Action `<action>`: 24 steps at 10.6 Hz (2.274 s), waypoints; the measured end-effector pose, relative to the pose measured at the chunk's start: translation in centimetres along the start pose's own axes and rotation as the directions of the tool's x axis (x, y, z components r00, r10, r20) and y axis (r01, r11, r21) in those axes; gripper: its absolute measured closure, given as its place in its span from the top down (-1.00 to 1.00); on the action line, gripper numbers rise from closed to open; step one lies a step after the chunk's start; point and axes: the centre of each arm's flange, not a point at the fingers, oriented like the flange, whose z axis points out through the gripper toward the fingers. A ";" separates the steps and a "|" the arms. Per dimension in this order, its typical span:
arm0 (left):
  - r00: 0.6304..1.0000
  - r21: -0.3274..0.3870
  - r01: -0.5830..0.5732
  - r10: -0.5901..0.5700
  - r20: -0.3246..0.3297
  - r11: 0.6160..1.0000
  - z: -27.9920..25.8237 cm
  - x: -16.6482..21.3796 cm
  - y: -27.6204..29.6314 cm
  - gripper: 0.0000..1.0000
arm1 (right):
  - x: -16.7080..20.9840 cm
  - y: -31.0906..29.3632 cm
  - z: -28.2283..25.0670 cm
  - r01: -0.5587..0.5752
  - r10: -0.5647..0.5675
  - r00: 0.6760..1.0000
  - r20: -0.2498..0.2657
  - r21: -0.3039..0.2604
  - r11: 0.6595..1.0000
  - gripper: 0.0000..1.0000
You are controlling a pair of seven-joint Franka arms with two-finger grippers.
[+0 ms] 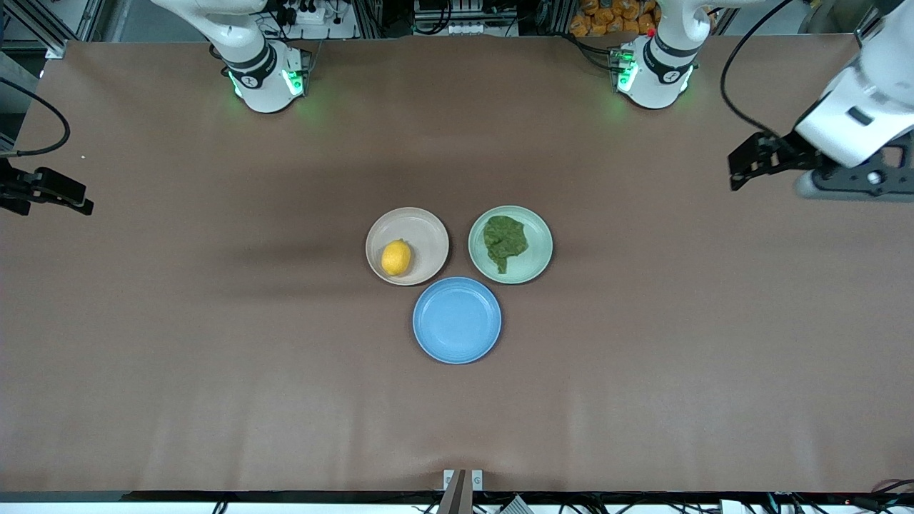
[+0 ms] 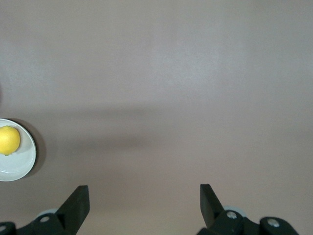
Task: Pick lemon and lettuce from plates
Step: 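Move the right gripper toward the lemon while the left gripper approaches the lettuce, then lower the right gripper onto the lemon while the left gripper descends onto lettuce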
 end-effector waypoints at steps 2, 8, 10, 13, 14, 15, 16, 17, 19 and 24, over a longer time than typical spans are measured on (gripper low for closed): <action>0.999 -0.006 -0.044 0.044 -0.002 0.999 1.8 1.2 2.6 1.00 | 0.0 0.0 0.0 0.000 0.000 1.000 0.000 0.000 1.000 1.00; 0.988 -0.058 -0.156 0.156 -0.005 0.986 9.0 4.5 10.8 1.00 | 0.3 -4.0 0.2 -0.060 0.059 0.998 0.008 0.027 0.998 1.00; 0.980 -0.065 -0.197 0.197 -0.005 0.978 12.0 5.2 14.0 1.00 | 0.7 -7.9 1.0 -0.064 0.064 0.998 0.025 0.023 0.998 1.00; 0.967 -0.072 -0.252 0.254 0.021 0.965 16.6 5.5 18.3 1.00 | 1.5 -12.3 3.3 -0.039 0.037 0.997 0.061 0.031 0.999 1.00; 0.961 -0.074 -0.273 0.275 0.025 0.959 17.8 5.3 19.9 1.00 | 1.8 -13.6 4.2 -0.040 0.037 0.996 0.078 0.040 0.998 1.00; 0.955 -0.075 -0.290 0.293 0.041 0.954 19.1 5.1 21.2 1.00 | 2.0 -14.7 4.9 -0.044 0.039 0.995 0.094 0.055 0.998 1.00; 0.948 -0.076 -0.308 0.313 0.059 0.948 21.0 4.8 22.6 1.00 | 2.1 -15.7 5.7 -0.040 0.033 0.993 0.109 0.060 0.997 1.00; 0.941 -0.078 -0.326 0.332 0.072 0.942 22.7 4.5 24.1 1.00 | 2.2 -16.7 6.4 -0.040 0.033 0.992 0.123 0.060 0.997 1.00; 0.933 -0.079 -0.335 0.343 0.110 0.939 26.3 3.8 26.4 1.00 | 2.4 -19.9 7.9 -0.093 0.086 0.987 0.133 0.048 0.995 1.00; 0.964 -0.024 -0.158 0.159 0.213 0.987 33.1 0.5 31.9 1.00 | 3.4 -28.0 13.1 -0.220 0.214 0.969 0.121 0.031 0.975 1.00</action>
